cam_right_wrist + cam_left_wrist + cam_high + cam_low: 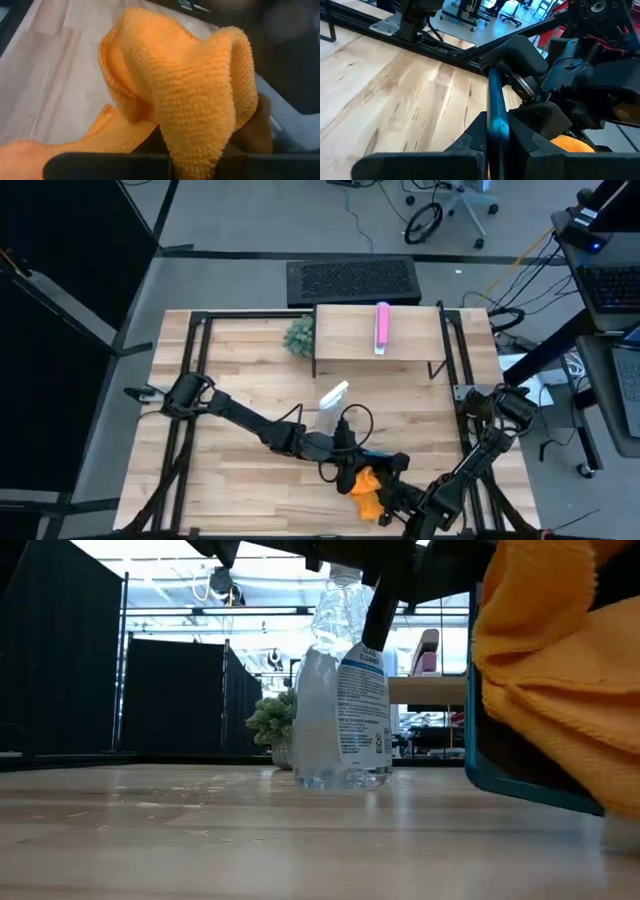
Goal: Apply microfiber cloth
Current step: Wipe the front and back of the blue tablet using the orange microfiber cloth
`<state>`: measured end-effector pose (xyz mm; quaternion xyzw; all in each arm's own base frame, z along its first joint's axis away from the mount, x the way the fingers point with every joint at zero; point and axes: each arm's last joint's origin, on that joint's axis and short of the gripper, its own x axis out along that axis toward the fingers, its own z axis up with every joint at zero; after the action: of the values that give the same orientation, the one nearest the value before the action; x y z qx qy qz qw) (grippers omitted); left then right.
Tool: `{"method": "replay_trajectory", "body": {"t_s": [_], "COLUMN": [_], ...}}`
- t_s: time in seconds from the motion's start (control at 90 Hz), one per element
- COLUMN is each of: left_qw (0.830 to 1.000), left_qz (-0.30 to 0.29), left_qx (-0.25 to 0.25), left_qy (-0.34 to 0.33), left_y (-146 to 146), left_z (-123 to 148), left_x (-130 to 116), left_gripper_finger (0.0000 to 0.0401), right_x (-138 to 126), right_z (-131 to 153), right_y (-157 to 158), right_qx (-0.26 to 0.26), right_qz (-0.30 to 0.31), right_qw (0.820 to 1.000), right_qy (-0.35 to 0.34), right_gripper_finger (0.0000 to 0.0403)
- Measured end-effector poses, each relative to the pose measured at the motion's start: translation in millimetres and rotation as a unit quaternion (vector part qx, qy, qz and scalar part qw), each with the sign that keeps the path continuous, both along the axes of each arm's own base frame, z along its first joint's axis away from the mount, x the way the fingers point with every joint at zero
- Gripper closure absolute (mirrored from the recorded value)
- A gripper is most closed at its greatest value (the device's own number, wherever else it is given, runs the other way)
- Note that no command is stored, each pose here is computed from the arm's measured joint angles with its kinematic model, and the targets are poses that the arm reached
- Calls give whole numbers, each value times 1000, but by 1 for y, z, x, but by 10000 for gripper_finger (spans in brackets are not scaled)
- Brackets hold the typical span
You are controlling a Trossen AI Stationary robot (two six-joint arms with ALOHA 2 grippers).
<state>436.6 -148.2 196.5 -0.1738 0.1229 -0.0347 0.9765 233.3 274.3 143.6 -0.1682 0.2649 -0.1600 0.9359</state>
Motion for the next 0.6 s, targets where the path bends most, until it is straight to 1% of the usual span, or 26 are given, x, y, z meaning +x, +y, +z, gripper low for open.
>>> {"method": "replay_trajectory", "body": {"t_s": [0.056,0.2,0.222,0.289,0.356,0.433,0.5,0.6], "left_qw": [1000,1000,1000,1000,1000,1000,1000,1000], "left_qz": [1,7,8,12,14,14,14,21], "left_qx": [4,13,12,6,8,7,6,3], "left_qy": [-4,-5,-6,-6,-5,-7,-8,-11], "left_y": [0,0,0,2,2,2,2,2], "left_z": [1,3,3,3,3,3,3,3], "left_x": [0,0,0,1,1,1,1,1], "left_gripper_finger": [388,389,390,390,390,390,390,390], "right_x": [-1,-1,-2,-2,-3,-4,-1,8], "right_z": [8,36,41,60,71,77,81,70], "right_y": [0,-2,-2,-5,-8,-11,-15,-16], "right_qx": [-15,-21,-31,-41,-66,-85,-84,-74], "right_qz": [8,20,25,21,20,21,16,1], "right_qw": [1000,999,999,999,997,996,996,996], "right_qy": [9,28,31,24,29,33,31,39], "right_gripper_finger": [403,403,403,403,403,403,403,403]}}
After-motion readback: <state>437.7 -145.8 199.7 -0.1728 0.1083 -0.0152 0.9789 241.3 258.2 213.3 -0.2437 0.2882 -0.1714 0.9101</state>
